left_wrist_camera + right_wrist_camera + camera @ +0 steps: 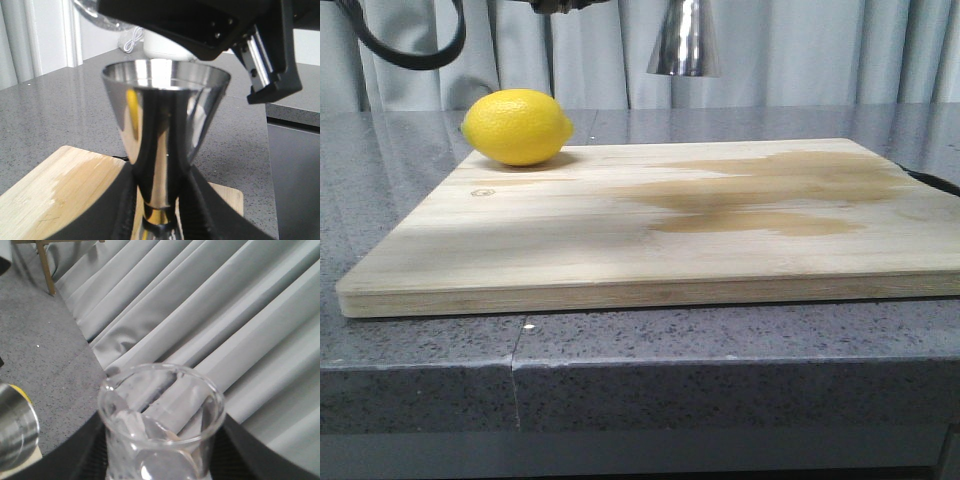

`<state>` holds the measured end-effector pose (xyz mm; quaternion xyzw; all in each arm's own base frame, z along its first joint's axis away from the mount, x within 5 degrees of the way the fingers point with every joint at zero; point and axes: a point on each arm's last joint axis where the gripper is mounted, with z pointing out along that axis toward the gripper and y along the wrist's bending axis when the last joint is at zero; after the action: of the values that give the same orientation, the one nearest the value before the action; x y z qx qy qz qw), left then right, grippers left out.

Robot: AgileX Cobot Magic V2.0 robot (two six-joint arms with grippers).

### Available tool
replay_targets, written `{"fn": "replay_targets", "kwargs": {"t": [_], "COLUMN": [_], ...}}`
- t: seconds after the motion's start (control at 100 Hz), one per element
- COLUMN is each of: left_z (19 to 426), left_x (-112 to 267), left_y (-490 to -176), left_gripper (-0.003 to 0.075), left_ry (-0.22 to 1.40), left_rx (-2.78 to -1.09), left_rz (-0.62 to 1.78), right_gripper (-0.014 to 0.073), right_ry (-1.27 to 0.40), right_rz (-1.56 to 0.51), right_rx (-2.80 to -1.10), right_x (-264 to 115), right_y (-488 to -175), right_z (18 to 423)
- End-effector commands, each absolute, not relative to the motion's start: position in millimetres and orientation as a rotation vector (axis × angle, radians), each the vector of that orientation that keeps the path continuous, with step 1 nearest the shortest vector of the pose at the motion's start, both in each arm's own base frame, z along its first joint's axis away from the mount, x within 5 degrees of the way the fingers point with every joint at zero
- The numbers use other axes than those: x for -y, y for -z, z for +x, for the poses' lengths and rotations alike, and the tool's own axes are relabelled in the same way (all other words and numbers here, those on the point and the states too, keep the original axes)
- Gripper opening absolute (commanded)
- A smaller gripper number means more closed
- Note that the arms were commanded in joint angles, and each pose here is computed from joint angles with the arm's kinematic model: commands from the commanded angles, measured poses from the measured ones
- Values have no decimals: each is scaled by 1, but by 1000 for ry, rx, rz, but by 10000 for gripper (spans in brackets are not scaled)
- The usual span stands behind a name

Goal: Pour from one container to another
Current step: 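Tilt the beaker with the right gripper, pouring liquid into the jigger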

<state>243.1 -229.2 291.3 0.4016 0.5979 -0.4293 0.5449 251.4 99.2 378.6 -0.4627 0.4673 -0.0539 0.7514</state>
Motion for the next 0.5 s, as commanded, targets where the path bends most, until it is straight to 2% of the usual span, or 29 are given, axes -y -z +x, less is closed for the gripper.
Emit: {"fn": "replay_targets", "kwargs": {"t": [0.0, 0.25, 0.49], "left_z": [237, 237, 237], "left_x": [228, 228, 228], "left_y": [-320, -320, -320], "left_gripper": [133, 129, 22], "left_ry": [1078, 1078, 1080], "left_rx": [-1301, -1301, -1300], "left_rz": [903, 903, 903], "right_gripper": [255, 255, 255], "right_ry": [118, 138, 150], "right_rz": [-954, -982, -1003], "right_rx": [-909, -898, -894], "right_x": [-98, -98, -99], "right_y": [-406, -407, -406], "right_z": [238, 237, 236]}}
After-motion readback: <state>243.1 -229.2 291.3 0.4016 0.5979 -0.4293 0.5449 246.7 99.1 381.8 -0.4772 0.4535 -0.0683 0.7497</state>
